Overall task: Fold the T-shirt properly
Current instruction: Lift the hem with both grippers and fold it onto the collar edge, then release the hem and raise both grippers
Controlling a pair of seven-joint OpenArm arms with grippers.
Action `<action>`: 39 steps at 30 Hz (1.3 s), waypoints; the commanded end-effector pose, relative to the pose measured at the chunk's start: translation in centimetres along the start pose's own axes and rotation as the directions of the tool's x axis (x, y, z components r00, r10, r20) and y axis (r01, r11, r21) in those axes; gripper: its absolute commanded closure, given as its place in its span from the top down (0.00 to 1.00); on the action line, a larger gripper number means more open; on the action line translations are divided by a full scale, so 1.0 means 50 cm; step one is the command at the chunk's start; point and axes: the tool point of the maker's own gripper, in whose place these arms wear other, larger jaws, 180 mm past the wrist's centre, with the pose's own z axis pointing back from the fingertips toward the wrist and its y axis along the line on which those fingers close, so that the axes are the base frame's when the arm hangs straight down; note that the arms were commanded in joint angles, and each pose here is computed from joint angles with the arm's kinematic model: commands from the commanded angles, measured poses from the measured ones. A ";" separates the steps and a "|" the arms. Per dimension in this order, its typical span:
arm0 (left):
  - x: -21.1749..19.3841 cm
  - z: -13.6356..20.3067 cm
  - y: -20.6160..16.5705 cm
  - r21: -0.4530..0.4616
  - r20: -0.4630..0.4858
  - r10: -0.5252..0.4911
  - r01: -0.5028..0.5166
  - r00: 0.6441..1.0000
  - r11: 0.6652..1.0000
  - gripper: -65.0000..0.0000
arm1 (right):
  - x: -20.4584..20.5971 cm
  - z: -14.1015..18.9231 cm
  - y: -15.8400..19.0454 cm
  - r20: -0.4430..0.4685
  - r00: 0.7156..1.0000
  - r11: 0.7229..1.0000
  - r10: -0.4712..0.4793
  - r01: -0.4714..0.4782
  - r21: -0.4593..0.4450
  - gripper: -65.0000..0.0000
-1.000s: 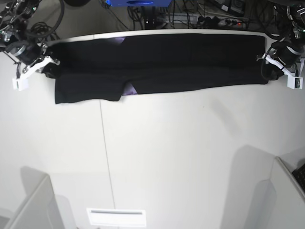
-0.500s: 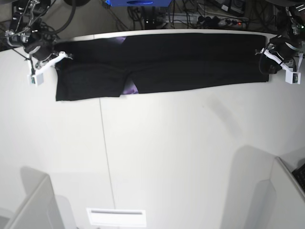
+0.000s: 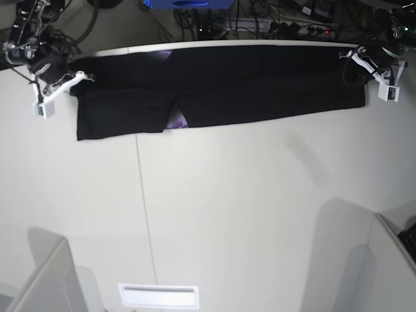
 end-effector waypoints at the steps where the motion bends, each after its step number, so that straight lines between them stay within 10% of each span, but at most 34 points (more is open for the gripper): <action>1: 0.012 0.011 0.004 0.003 0.021 -0.019 0.019 1.000 1.000 0.00 | 0.016 0.015 -0.008 0.033 0.999 1.000 0.016 -0.015 -0.012 0.00; 22: -0.003 0.021 0.016 0.022 0.004 -0.014 0.014 1.000 1.000 0.00 | -0.007 0.033 -0.035 0.016 1.000 0.999 -0.008 0.009 -0.051 0.00; 24: 0.005 0.036 0.042 0.062 0.024 0.002 -0.003 1.000 0.998 0.16 | -0.011 0.034 -0.034 0.012 1.000 0.999 -0.010 0.011 -0.050 0.00; 28: 0.025 0.068 0.092 0.137 0.072 0.024 -0.033 0.997 0.990 0.53 | -0.017 0.037 -0.036 0.013 1.000 0.999 -0.012 0.012 -0.053 0.34; 31: 0.033 0.080 0.109 0.162 0.092 0.031 -0.046 0.995 0.986 0.66 | 0.001 0.042 -0.032 0.065 0.998 0.999 -0.006 0.009 -0.051 0.31; 35: 0.039 0.068 0.072 0.077 0.122 0.075 -0.085 0.990 0.993 0.53 | 0.017 0.041 -0.007 0.143 0.989 0.999 0.041 -0.040 -0.010 0.12; 39: 0.052 0.056 0.047 0.017 0.168 0.137 -0.142 0.976 0.990 0.00 | 0.028 0.021 0.054 0.160 0.976 0.982 0.150 -0.165 0.086 0.00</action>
